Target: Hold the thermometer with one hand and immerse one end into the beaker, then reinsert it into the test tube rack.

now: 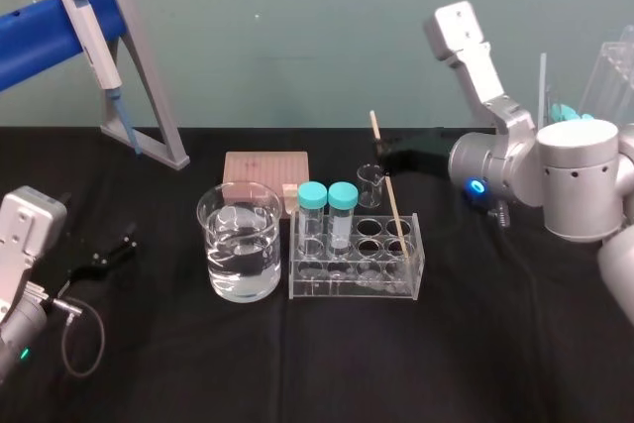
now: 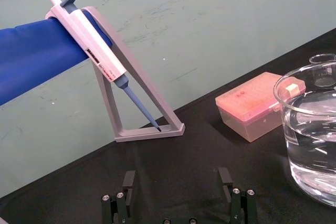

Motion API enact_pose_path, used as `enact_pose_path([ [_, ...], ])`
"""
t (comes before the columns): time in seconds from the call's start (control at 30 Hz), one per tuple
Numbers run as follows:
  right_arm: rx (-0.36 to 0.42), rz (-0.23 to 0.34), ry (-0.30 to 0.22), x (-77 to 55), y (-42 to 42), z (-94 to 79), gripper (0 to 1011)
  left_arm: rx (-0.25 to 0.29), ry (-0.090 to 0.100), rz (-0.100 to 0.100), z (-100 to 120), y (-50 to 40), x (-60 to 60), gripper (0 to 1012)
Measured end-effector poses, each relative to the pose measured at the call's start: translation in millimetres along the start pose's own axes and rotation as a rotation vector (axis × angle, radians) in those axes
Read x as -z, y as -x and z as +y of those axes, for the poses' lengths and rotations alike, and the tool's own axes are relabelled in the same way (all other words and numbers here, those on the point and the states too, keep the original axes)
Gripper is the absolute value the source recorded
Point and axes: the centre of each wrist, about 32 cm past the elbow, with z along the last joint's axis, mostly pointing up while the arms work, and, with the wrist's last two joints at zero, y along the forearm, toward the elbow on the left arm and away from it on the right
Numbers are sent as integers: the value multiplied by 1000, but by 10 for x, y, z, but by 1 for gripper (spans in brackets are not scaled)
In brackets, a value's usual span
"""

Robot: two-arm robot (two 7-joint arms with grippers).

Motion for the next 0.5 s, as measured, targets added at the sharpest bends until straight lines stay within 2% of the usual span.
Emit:
enact_pose_path([
  [0.3,-49,74,-158,51,-25,-288,46,0,0,0,0,0,0,1004],
  [0.37,-56,81,-182,73,-28,-330,46,0,0,0,0,0,0,1004],
  [0.5,-65,73,-263,116,-51,-473,46,0,0,0,0,0,0,1004],
])
